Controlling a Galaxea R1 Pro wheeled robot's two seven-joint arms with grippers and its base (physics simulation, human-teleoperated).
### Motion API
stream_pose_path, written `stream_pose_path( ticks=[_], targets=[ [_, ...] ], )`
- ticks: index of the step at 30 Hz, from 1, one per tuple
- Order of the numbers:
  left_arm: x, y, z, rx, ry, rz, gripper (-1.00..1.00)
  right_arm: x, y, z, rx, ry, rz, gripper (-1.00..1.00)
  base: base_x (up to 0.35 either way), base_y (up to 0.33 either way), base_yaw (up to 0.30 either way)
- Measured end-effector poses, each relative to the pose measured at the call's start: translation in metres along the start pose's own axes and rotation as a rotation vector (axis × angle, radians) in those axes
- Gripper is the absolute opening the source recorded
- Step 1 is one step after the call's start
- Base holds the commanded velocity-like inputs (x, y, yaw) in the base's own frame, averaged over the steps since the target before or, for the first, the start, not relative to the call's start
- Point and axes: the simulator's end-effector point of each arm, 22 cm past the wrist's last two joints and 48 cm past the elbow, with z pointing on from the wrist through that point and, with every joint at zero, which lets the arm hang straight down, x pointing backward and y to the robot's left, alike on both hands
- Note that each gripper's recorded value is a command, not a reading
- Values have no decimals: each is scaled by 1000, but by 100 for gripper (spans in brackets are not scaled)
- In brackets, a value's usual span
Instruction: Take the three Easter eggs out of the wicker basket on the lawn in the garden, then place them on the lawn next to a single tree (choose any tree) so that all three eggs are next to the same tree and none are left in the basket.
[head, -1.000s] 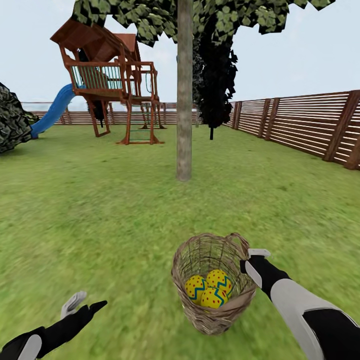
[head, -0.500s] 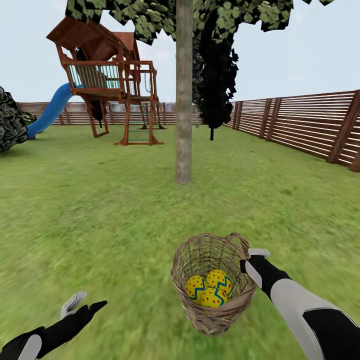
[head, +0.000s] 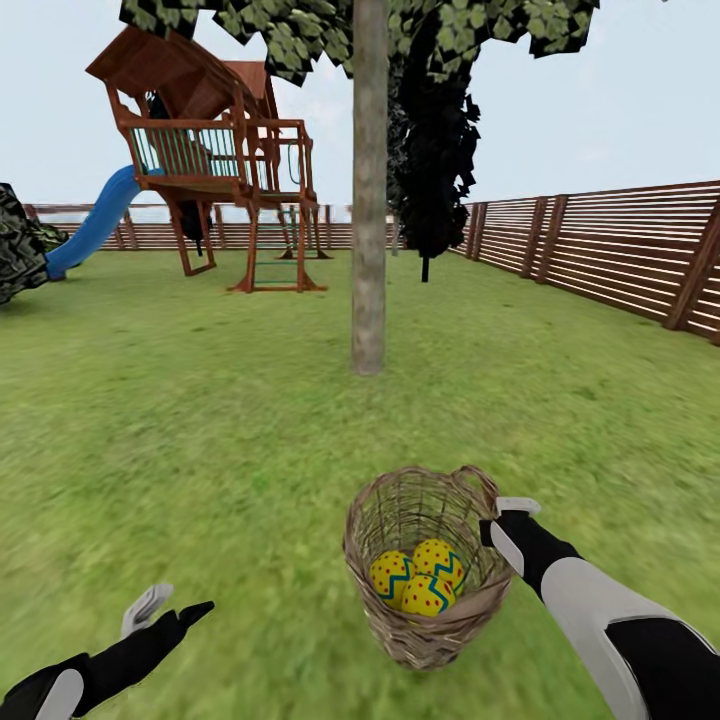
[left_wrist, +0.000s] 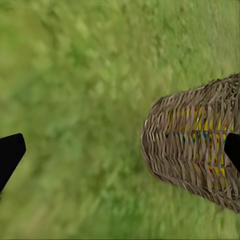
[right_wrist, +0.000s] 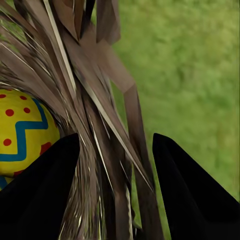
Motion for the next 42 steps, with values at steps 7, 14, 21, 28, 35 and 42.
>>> stream_pose_path(
  ticks=[7, 14, 21, 28, 35, 42],
  targets=[
    [-1, 1, 0, -1, -2, 0, 100, 0, 0, 0, 0, 1, 0, -100, 339, 17, 0],
    [-1, 0, 0, -1, -3, 2, 100, -1, 0, 0, 0, -3, 1, -100, 339, 0, 0],
    [-1, 0, 0, 1, -4, 2, 100, 0, 0, 0, 1, -2, 1, -100, 339, 0, 0],
    [-2, -1, 0, 4, -6, 3, 100, -1, -2, 0, 10, -7, -20, -100, 339, 18, 0],
    [-2, -1, -1, 3, -6, 3, 100, 0, -1, 0, 8, -4, -18, -100, 339, 98, 0],
    [-2, -1, 0, 3, -6, 3, 100, 0, -1, 0, 8, -4, -19, -100, 339, 31, 0]
  ],
)
